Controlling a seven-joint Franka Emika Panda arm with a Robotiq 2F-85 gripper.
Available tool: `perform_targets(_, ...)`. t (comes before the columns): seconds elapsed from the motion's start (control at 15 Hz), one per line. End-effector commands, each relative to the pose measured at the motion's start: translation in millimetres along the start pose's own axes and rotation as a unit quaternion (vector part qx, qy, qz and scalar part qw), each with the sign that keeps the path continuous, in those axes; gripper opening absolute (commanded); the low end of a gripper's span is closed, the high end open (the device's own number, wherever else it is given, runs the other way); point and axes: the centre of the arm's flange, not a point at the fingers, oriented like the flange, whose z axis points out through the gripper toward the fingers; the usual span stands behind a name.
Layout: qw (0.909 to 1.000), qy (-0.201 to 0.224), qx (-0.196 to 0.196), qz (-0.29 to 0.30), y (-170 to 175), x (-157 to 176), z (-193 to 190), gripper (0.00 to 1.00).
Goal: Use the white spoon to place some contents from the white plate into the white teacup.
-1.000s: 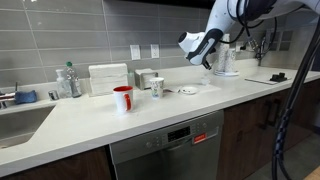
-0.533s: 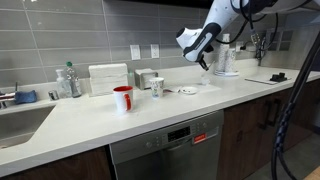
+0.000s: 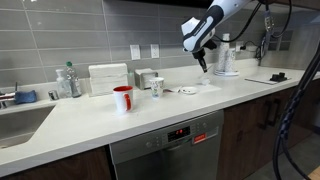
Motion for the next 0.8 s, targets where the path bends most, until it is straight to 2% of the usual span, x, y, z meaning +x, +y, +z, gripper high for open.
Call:
perform_targets(0.0, 0.9951, 0.078, 0.055, -0.024, -26.0, -11.1, -1.7, 0.03)
perform_targets(0.13, 0.9888, 0.119, 0.084, -0.032, -31.0, -12.7, -0.9, 0.03)
perform_targets(0.4, 0.9704, 0.199, 0.129, -0.044, -35.8, -16.3, 3.2, 0.03)
perform_targets(0.73, 0.9547, 0.253, 0.149, -0.050, -36.8, -13.9, 15.4, 0.03)
